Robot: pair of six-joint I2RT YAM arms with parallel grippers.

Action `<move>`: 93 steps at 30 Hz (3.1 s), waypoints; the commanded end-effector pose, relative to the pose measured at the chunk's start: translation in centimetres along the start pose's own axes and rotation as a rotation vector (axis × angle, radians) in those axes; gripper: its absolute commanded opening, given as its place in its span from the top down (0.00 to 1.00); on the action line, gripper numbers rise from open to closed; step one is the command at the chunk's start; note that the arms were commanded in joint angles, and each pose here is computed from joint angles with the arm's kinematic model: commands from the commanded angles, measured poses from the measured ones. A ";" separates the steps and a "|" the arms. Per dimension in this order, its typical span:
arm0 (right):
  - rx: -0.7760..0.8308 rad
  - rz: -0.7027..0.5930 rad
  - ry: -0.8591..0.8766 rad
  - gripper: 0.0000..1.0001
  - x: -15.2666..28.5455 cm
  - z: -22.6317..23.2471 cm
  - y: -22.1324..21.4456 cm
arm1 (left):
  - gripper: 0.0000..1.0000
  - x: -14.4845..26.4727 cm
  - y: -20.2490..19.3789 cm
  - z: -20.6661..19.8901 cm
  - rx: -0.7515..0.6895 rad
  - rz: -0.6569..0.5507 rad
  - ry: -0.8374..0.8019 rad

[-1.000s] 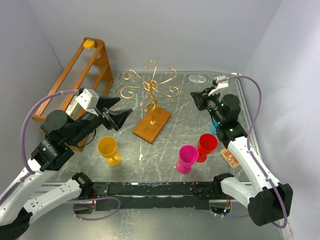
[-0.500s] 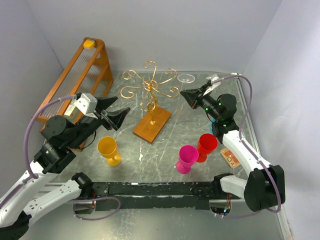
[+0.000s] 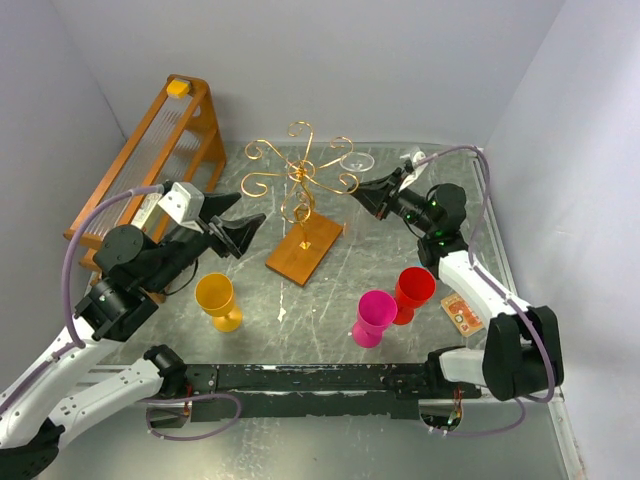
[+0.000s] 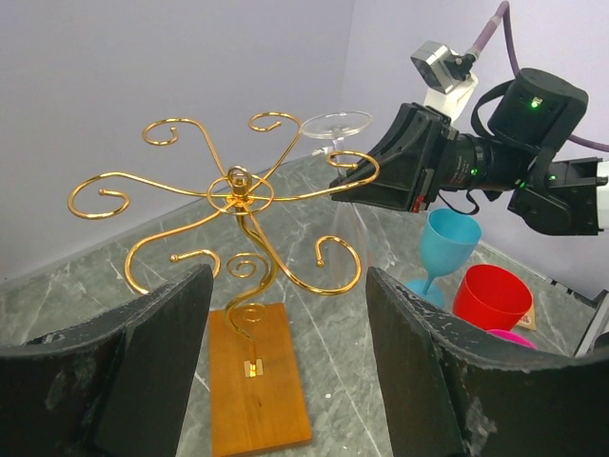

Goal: Place the wine glass upside down on the wine glass rack

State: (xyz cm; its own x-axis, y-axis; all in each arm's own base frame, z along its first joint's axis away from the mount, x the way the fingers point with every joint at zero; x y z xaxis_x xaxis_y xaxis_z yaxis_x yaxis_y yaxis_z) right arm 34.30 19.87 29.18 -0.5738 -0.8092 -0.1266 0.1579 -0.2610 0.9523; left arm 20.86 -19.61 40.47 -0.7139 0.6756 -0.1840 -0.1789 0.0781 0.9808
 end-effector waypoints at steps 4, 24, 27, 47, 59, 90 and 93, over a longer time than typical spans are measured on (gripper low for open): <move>0.029 -0.045 0.145 1.00 -1.3 1.8 2.3 | 0.24 0.2 1.9 0.0 0.002 -0.049 0.000; 0.002 0.088 0.338 1.00 -2.4 4.7 0.6 | 0.23 0.3 1.3 0.6 -0.003 -0.022 0.037; 0.015 0.101 0.344 1.00 -1.8 5.2 0.5 | 0.23 0.2 1.2 0.7 -0.002 -0.017 0.038; 0.018 0.013 0.135 1.00 -0.1 4.0 1.0 | 0.24 0.4 1.0 0.5 0.018 -0.003 0.030; -0.006 -0.036 0.131 1.00 0.0 4.1 1.5 | 0.24 0.7 1.1 0.5 0.020 0.001 0.036; -0.069 -0.025 0.040 1.00 -0.8 1.7 -0.2 | 0.24 0.9 1.1 0.6 0.033 -0.003 0.046; -0.065 -0.004 0.040 0.91 -1.1 1.5 -0.7 | 0.23 0.9 1.1 0.7 0.039 0.003 0.049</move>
State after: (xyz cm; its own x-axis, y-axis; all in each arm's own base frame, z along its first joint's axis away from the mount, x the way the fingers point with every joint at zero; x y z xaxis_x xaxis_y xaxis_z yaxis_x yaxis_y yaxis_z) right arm 32.98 21.39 28.87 -0.5482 -0.8223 -0.1526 0.2206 -0.3181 0.9220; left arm 20.81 -19.04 39.81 -0.7391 0.6571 -0.1484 -0.1335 0.0731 0.9883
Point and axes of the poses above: each gripper's point midway between its finger pads, its own x axis back along the fingers, its own z axis along the line the jaws close on, y = z × x, the point moved 1 cm from there along x, back along the fingers, and after that the axes turned 8 degrees about -x, right-handed, at the moved point
